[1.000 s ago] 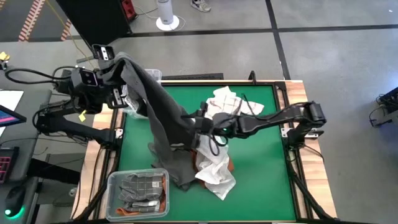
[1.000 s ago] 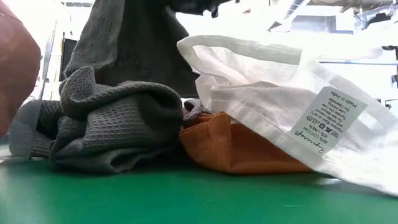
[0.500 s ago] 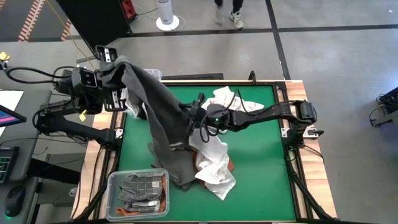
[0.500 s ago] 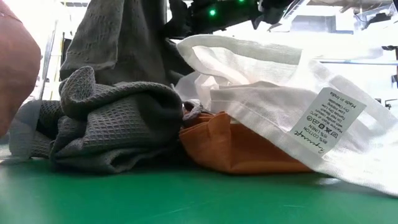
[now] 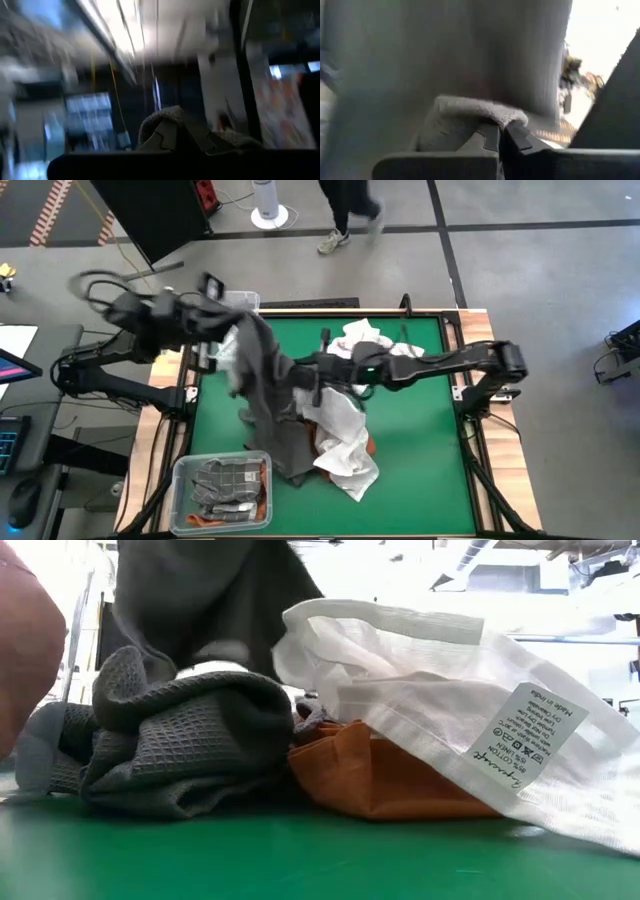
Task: Sort towels by color in basket
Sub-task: Put the gray towel into the bottom transparent bin
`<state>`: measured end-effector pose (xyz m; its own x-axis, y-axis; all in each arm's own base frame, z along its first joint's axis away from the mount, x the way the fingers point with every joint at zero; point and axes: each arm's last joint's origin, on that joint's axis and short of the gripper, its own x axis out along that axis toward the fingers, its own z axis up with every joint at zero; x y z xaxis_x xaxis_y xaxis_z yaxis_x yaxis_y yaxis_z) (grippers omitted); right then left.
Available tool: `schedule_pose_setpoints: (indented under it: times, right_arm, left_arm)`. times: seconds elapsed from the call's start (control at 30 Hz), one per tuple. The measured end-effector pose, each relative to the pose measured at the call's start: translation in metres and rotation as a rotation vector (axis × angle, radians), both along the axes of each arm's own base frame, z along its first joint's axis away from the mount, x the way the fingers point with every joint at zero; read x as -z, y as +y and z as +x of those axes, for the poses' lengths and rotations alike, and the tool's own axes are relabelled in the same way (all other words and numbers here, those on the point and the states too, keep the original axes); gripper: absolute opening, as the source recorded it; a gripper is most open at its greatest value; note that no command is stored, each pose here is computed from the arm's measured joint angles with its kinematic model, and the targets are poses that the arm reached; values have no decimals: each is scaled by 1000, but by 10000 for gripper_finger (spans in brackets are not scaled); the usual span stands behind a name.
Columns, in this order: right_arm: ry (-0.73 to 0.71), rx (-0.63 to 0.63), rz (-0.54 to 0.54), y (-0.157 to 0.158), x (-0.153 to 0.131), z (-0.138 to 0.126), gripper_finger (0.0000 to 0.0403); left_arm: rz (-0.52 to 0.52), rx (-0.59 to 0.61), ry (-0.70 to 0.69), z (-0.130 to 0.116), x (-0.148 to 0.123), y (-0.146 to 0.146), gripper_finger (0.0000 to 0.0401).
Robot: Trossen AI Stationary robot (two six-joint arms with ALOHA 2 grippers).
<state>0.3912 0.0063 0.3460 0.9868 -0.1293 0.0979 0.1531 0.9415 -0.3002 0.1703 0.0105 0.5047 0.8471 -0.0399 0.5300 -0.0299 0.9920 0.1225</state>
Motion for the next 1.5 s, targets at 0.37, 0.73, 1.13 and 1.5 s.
schedule_pose_setpoints:
  times: [0.37, 0.73, 1.13, 1.5]
  right_arm:
    - [-112, -113, -41, 7, -68, -45, 19]
    - [-48, -115, -22, 5, -63, -46, 19]
    - [-246, -199, 16, 7, -81, -50, 30]
    - [-221, -257, 44, 15, -73, -41, 29]
  left_arm:
    - [28, 6, 553, 32, 55, -1, 14]
    - [131, 72, 748, 69, 89, -11, 182]
    - [203, 125, 595, 101, 89, -12, 271]
    - [280, 86, 412, 115, 80, -10, 269]
